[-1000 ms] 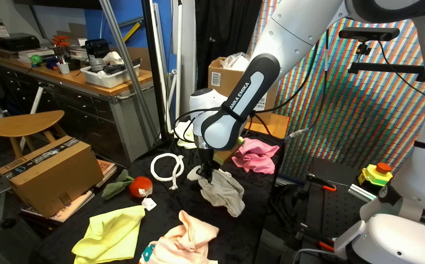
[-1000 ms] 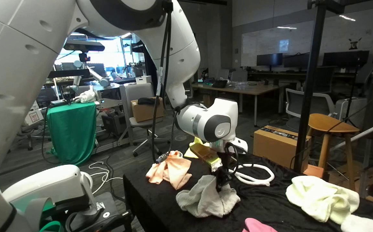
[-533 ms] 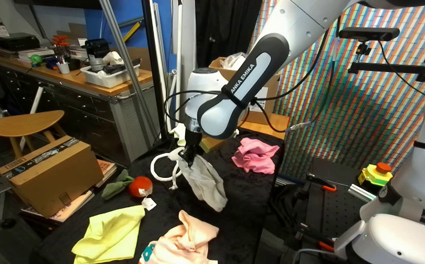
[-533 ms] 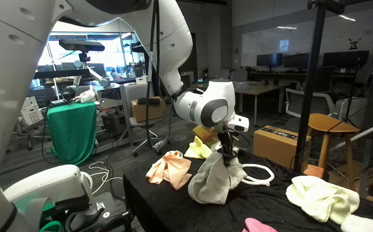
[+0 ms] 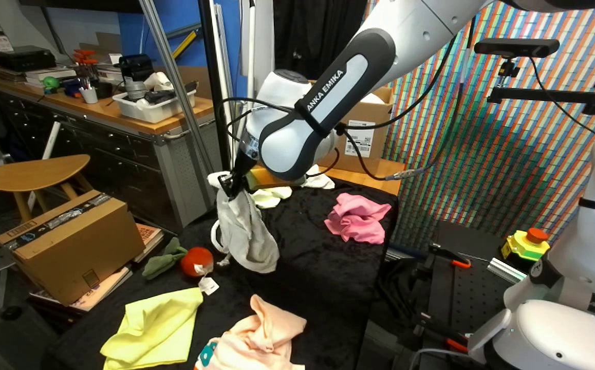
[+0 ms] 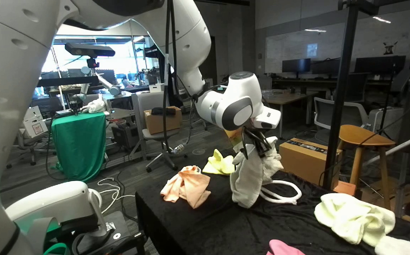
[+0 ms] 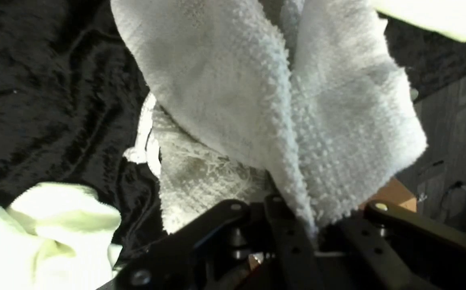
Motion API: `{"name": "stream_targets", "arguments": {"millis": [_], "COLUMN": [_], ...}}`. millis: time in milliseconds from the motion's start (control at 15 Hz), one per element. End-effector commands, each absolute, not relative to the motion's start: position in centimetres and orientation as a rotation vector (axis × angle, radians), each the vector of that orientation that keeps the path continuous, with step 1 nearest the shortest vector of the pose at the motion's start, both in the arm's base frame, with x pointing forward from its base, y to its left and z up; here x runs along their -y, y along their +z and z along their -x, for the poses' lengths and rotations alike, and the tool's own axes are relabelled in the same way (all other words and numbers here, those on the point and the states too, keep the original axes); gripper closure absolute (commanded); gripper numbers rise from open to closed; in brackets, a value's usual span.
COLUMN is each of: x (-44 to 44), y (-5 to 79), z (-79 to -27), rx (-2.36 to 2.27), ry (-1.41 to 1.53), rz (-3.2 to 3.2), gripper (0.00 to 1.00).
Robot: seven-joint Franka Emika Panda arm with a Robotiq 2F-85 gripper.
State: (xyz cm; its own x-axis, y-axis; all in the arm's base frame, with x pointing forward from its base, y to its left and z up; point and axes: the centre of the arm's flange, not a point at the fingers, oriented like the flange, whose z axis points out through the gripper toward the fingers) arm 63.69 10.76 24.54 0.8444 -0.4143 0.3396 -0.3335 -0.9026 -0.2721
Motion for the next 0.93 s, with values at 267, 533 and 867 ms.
{"name": "stream_targets", "arguments": {"millis": [267,533,867], "x": [-11.1,-12.3,-14.0], "y": [23.8,23.0,22.1], "z": [-69.1,-70.2,-70.8], "rx": [-0.94,-1.004,-0.941], "ry": [-0.876,-0.956,-0.931], "rz": [2.527,2.434,2.478], "gripper": [0.92,0.92,0.92]}}
